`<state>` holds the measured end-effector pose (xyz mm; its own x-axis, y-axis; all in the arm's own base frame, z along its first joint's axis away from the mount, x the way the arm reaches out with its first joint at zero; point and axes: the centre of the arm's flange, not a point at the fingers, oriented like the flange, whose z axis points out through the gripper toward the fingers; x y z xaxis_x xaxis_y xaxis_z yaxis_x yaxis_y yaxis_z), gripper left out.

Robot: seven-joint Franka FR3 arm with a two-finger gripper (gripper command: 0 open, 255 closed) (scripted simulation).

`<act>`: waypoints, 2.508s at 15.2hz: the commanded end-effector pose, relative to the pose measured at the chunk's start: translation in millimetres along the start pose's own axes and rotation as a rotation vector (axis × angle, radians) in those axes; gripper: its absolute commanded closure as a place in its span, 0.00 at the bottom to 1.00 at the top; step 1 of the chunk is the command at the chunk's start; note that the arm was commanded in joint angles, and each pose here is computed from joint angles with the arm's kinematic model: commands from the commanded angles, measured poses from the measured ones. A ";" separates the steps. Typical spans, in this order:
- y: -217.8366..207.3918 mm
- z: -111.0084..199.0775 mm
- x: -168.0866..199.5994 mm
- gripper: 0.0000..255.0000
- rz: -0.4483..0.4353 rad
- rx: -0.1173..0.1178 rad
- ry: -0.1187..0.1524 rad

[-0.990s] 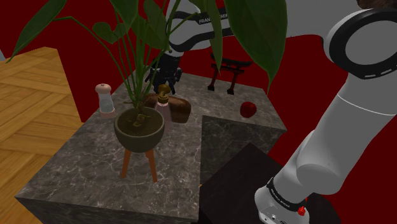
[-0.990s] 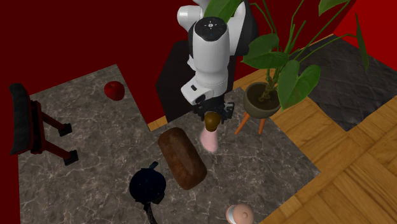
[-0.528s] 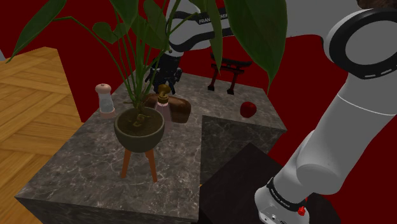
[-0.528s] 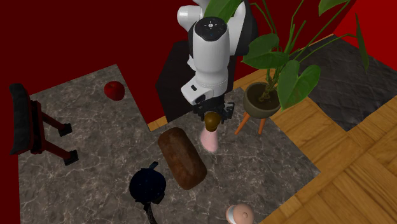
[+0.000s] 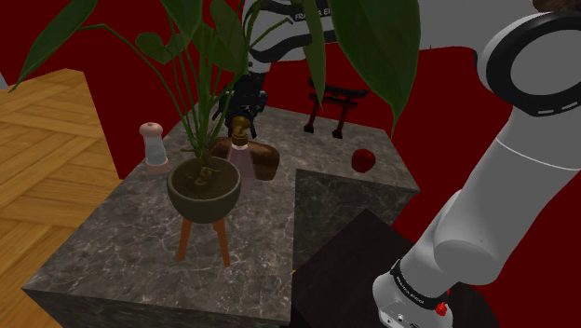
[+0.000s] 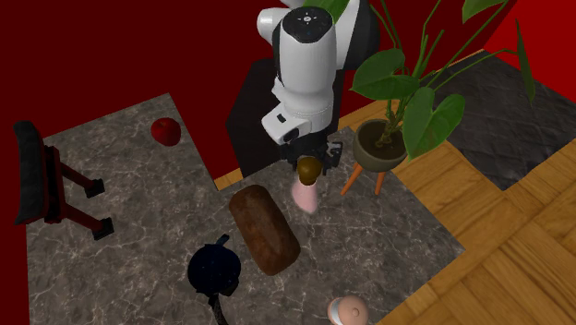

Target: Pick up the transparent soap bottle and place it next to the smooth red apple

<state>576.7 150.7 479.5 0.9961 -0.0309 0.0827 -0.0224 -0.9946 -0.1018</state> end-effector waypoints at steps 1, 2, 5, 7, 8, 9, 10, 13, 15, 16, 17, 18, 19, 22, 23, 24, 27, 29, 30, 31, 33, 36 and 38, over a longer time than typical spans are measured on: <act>-0.3 -11.3 1.0 1.00 0.000 0.000 0.000; -0.9 -16.6 1.4 1.00 0.000 0.000 0.000; -2.5 -32.3 2.7 1.00 0.000 0.000 0.000; -3.6 -42.7 3.6 1.00 0.000 0.000 0.000; -4.1 -48.0 4.0 1.00 0.000 0.000 0.000; -4.6 -53.2 4.5 1.00 0.000 0.000 0.000; -5.2 -58.4 4.9 1.00 0.000 0.000 0.000; -6.8 -74.1 6.2 1.00 0.000 0.000 0.000; -7.9 -84.6 7.1 1.00 0.000 0.000 0.000; -8.4 -89.8 7.5 1.00 0.000 0.000 0.000; -8.9 -95.1 8.0 1.00 0.000 0.000 0.000; -9.5 -100.3 8.4 1.00 0.000 0.000 0.000; -10.0 -105.5 8.8 1.00 0.000 0.000 0.000; -11.6 -121.2 10.2 1.00 0.000 0.000 0.000; -12.2 -126.5 10.6 1.00 0.000 0.000 0.000; -12.7 -131.7 11.0 1.00 0.000 0.000 0.000; -14.3 -147.4 12.3 1.00 0.000 0.000 0.000; -15.4 -157.9 13.2 1.00 0.000 0.000 0.000; -15.4 -158.1 13.2 1.00 0.000 0.000 0.000; -2.5 -159.6 11.1 1.00 0.000 0.000 0.000; 23.4 -162.7 6.8 1.00 0.000 0.000 0.000; 62.2 -167.3 0.4 1.00 0.000 0.000 0.000; 88.1 -170.3 -3.8 1.00 0.000 0.000 0.000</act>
<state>557.8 58.8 635.5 0.9961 -0.0323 0.0821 -0.0239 -0.9945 -0.1016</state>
